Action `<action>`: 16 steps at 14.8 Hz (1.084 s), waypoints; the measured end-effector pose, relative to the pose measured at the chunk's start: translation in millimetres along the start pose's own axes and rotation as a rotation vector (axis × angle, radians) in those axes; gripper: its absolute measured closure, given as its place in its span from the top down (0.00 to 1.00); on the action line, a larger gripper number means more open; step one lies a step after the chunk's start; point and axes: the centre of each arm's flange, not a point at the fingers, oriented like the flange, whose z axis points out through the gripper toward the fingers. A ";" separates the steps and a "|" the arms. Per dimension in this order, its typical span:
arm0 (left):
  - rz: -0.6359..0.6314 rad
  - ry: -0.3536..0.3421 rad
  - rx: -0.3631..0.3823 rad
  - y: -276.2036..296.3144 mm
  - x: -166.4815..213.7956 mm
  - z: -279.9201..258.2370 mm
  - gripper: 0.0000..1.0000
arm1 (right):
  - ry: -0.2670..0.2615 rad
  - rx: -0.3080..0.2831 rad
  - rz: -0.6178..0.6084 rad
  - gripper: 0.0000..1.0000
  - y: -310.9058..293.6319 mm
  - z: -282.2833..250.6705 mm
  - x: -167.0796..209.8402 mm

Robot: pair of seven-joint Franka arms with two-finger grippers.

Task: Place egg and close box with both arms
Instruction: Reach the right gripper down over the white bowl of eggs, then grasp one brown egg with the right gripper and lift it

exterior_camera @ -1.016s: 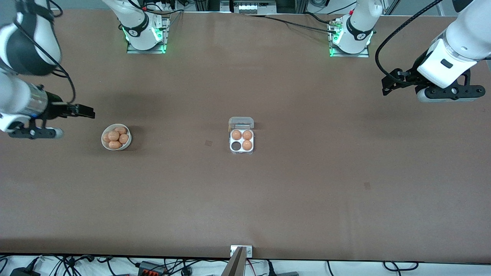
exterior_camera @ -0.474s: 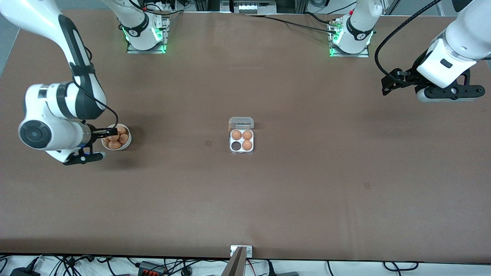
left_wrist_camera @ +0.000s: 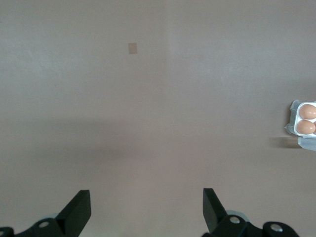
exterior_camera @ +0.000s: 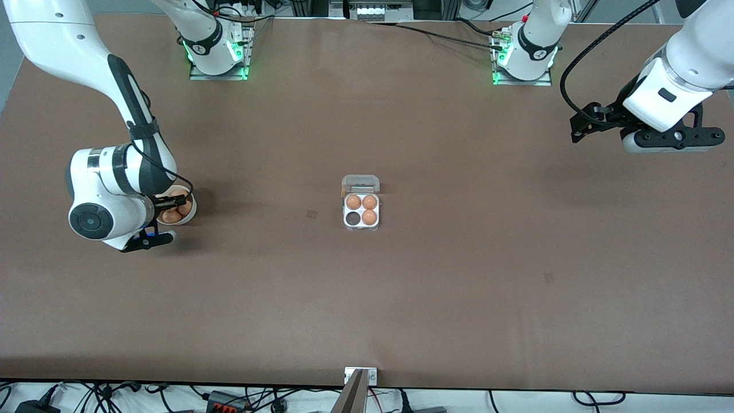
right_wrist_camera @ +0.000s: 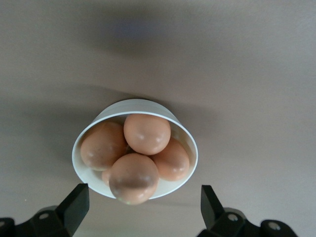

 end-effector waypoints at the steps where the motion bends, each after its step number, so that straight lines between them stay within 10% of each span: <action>1: 0.000 0.000 0.000 0.2 0.0 0.0 1.00 | -0.006 0.001 -0.001 1.00 -0.3 3.6 1.0; 16: 0.012 0.000 0.001 6.2 -1.4 0.1 1.00 | -0.024 -0.007 -0.023 0.47 -14.2 9.9 6.1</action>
